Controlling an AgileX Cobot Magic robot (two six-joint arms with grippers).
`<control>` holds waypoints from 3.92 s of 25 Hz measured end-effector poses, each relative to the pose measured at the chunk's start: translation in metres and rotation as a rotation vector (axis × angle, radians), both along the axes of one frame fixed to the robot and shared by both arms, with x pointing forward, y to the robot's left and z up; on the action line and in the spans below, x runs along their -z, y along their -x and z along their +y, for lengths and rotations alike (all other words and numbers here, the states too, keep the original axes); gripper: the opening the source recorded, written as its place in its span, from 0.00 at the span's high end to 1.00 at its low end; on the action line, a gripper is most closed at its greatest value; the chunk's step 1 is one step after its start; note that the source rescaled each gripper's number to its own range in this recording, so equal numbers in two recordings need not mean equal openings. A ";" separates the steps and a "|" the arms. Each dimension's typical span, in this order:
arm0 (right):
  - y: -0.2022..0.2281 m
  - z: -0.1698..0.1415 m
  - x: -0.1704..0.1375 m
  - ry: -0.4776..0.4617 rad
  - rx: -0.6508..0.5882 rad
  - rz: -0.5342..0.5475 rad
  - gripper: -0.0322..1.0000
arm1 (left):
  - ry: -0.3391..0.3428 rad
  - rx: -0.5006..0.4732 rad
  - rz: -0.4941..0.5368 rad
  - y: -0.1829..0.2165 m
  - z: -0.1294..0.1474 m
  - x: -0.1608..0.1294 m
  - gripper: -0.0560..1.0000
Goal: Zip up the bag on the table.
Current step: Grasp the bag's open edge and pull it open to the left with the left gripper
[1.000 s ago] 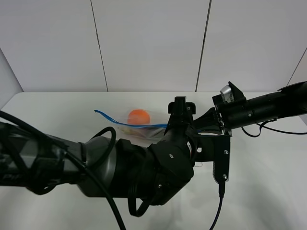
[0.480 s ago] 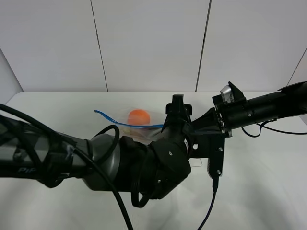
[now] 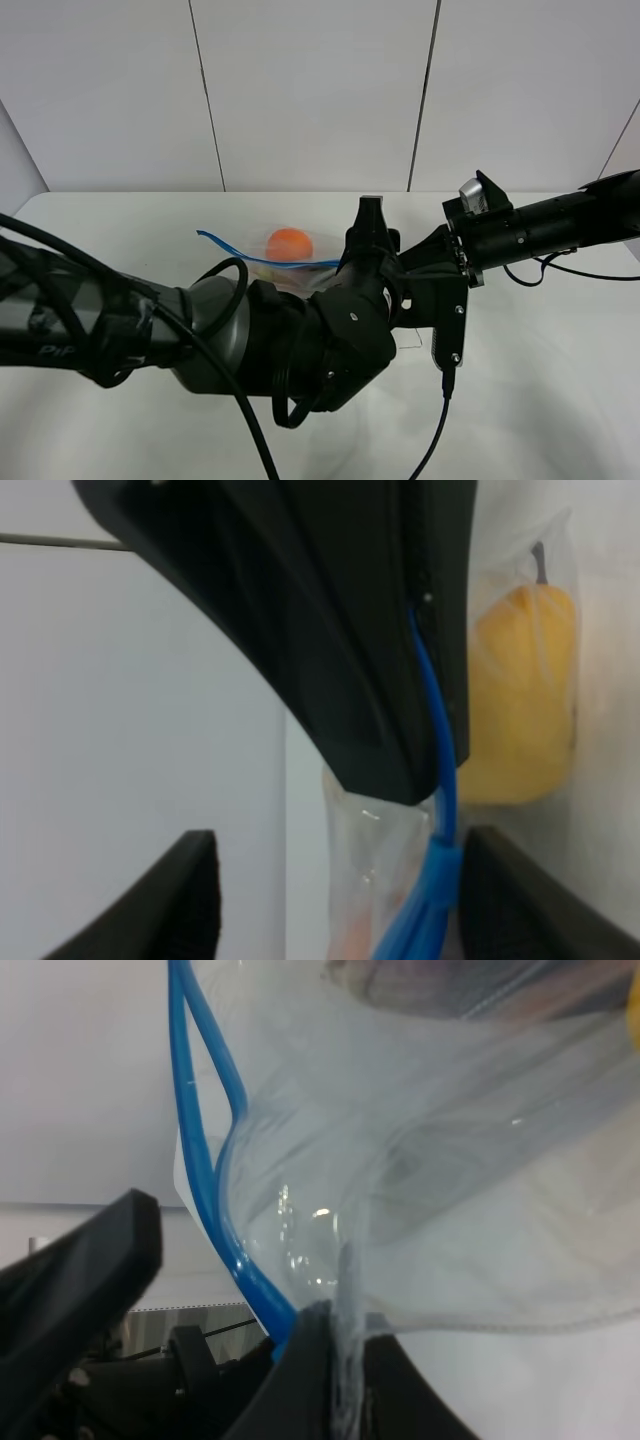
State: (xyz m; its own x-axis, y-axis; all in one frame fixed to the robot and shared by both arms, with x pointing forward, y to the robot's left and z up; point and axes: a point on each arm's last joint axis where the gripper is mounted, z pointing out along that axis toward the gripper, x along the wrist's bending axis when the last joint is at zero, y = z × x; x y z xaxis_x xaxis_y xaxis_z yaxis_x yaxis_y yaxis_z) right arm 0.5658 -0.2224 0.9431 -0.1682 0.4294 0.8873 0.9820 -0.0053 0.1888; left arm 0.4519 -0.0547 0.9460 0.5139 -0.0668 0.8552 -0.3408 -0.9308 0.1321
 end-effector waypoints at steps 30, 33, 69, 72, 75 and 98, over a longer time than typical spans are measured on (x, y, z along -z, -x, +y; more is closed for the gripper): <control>0.000 0.000 0.000 0.000 0.000 0.000 0.97 | 0.016 -0.003 0.046 0.004 -0.001 0.003 0.64; 0.000 0.000 0.000 -0.001 0.001 0.000 0.97 | 0.017 0.002 0.051 0.004 -0.002 0.003 0.81; -0.002 -0.001 0.001 0.018 0.020 0.000 0.97 | -0.101 -0.099 0.033 -0.022 0.022 0.003 0.95; -0.002 -0.001 0.001 0.018 0.020 0.000 0.97 | -0.090 -0.153 0.036 -0.035 0.033 -0.001 0.95; -0.002 -0.001 0.001 0.017 0.021 0.001 0.97 | -0.099 -0.192 0.032 -0.048 0.044 -0.004 0.95; -0.002 -0.001 0.001 0.014 0.023 0.000 0.97 | -0.139 -0.440 0.053 -0.118 0.123 -0.005 0.95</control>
